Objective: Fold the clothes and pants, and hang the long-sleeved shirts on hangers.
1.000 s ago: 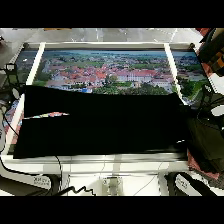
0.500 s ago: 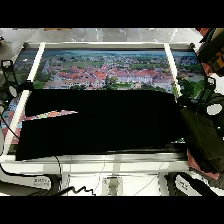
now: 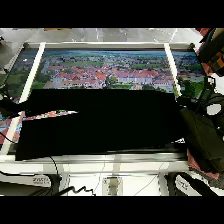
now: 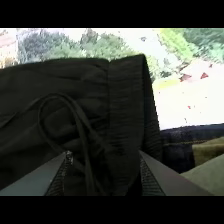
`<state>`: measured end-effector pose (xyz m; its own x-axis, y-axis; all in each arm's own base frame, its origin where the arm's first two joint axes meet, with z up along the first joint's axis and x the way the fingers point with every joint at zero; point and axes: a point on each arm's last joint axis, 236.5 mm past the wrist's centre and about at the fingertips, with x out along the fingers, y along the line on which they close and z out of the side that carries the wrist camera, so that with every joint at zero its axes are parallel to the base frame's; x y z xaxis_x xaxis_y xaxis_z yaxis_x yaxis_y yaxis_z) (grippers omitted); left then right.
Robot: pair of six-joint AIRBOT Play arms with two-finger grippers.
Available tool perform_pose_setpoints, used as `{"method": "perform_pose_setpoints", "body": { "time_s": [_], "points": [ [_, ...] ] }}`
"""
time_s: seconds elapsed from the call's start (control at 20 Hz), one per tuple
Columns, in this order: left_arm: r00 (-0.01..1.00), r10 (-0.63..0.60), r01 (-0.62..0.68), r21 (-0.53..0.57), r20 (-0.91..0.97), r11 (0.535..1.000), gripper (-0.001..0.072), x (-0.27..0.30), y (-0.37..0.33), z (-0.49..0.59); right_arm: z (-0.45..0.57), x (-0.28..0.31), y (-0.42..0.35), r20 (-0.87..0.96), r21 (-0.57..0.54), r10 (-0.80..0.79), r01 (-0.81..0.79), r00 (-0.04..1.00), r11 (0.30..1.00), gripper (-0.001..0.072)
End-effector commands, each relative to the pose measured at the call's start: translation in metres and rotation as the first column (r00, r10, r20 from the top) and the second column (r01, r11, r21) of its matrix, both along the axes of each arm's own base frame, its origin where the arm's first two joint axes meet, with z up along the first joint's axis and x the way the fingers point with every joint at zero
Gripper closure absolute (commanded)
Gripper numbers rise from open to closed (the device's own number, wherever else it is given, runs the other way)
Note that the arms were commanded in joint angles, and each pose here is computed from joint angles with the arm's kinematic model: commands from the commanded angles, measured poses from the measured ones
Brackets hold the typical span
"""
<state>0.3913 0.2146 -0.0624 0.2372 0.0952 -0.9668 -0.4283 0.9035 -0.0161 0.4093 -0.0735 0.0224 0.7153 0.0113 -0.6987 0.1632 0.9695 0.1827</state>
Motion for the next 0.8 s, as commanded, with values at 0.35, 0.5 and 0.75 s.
{"method": "perform_pose_setpoints", "body": {
  "time_s": [0.35, 0.5, 0.75],
  "points": [
    [0.968, 0.208, -0.19, -0.13, 0.14, 0.973, 0.0294, 0.033, 0.021, -0.044, -0.019, -0.024, 0.03, -0.127, 0.116, 0.071, -0.056, 0.989, 0.992, 0.0233],
    [0.968, 0.204, -0.185, -0.133, 0.144, 0.974, 0.0571, 0.036, 0.019, -0.047, -0.019, -0.025, 0.034, -0.132, 0.135, 0.075, -0.057, 0.988, 0.989, 0.0233],
    [0.978, 0.131, -0.12, -0.074, 0.165, 0.99, 0.0699, 0.034, 0.032, -0.019, -0.019, -0.025, 0.033, -0.132, 0.135, 0.074, -0.056, 0.988, 0.989, 0.0234]
  ]
}}
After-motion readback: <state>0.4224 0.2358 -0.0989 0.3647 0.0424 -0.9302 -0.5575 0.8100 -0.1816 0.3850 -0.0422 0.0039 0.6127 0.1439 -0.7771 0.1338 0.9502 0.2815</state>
